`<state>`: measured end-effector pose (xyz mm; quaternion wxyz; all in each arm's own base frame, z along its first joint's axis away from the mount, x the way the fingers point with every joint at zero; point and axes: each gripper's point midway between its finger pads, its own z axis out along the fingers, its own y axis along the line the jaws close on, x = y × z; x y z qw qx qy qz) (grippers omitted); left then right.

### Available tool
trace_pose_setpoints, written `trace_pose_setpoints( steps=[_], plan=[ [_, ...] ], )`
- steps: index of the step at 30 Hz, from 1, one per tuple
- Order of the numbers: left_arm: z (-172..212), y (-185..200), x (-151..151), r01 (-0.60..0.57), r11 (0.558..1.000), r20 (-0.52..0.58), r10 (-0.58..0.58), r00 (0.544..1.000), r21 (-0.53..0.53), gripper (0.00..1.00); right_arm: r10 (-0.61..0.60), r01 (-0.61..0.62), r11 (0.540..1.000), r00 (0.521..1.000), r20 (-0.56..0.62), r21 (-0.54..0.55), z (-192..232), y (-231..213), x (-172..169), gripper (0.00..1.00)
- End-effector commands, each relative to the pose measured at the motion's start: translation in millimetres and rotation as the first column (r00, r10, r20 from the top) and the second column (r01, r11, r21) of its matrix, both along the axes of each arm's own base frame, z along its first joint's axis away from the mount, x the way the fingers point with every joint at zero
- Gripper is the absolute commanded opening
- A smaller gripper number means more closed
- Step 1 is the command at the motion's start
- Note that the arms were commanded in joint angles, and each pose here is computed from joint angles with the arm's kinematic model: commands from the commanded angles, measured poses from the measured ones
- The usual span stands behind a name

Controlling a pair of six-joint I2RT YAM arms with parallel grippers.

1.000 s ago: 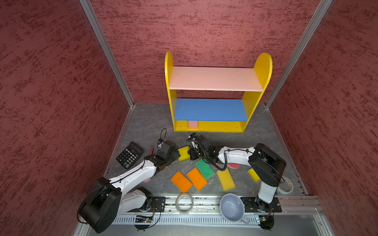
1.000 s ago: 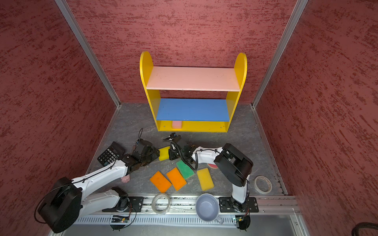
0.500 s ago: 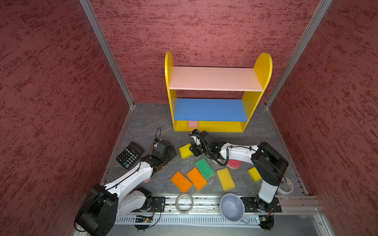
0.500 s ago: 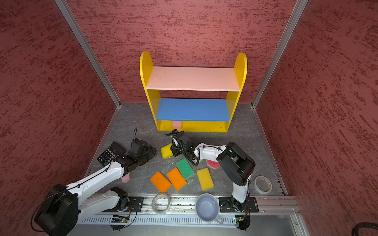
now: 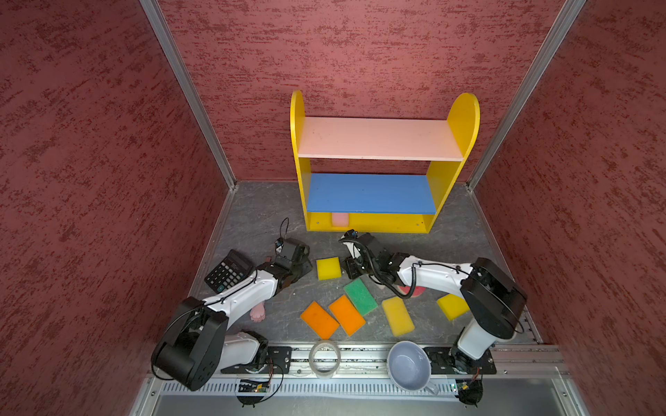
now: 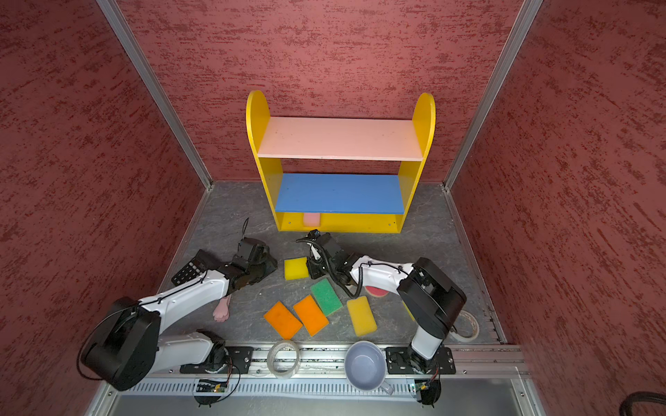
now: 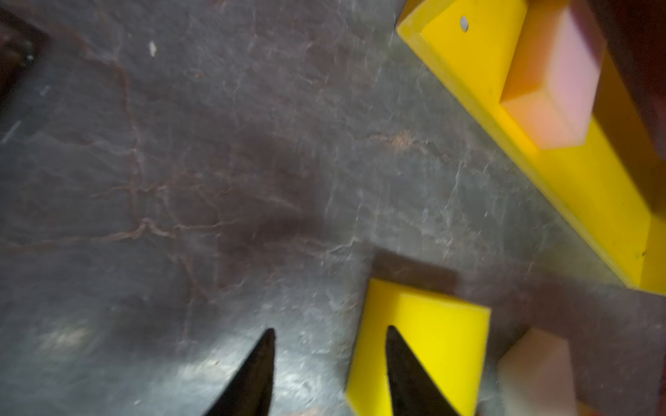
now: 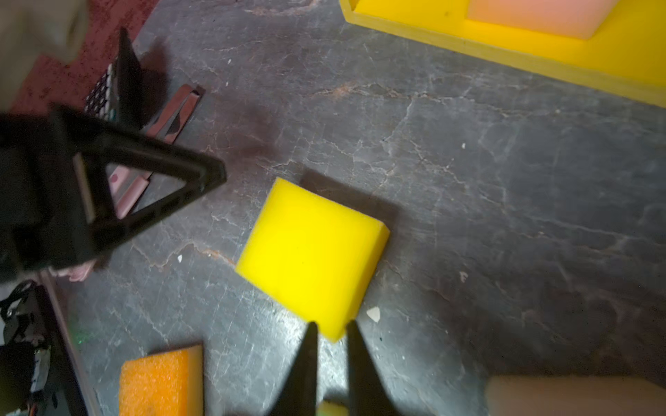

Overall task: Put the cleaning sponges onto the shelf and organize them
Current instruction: 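Lift the yellow sponge with the right gripper and carry it to the shelf bottom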

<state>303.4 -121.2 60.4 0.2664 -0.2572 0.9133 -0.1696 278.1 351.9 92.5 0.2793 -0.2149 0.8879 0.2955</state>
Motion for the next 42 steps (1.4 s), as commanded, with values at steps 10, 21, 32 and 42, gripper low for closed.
trace_pose_setpoints(
  steps=[10, 21, 32, 42],
  plan=[
    [5, -28, 70, 0.067, 0.998, 0.049, -0.066, 0.997, -0.022, 0.18, 0.067, -0.046, 0.993, 0.977, -0.203, 0.105, -30, 36, -56, 0.0],
    [-27, -38, 49, 0.094, 0.993, -0.019, -0.095, 0.995, -0.065, 0.22, 0.01, 0.005, 0.999, 0.954, -0.298, 0.049, -69, 30, -17, 0.0],
    [-28, -31, 8, 0.075, 0.994, -0.054, -0.079, 0.995, -0.079, 0.22, -0.09, 0.079, 0.993, 0.987, -0.137, -0.083, -57, 11, 40, 0.02],
    [2, -27, 3, 0.066, 0.995, 0.003, -0.066, 0.998, -0.078, 0.22, -0.162, 0.151, 0.983, 0.981, -0.106, -0.103, -35, -9, 38, 0.21]
  ],
)
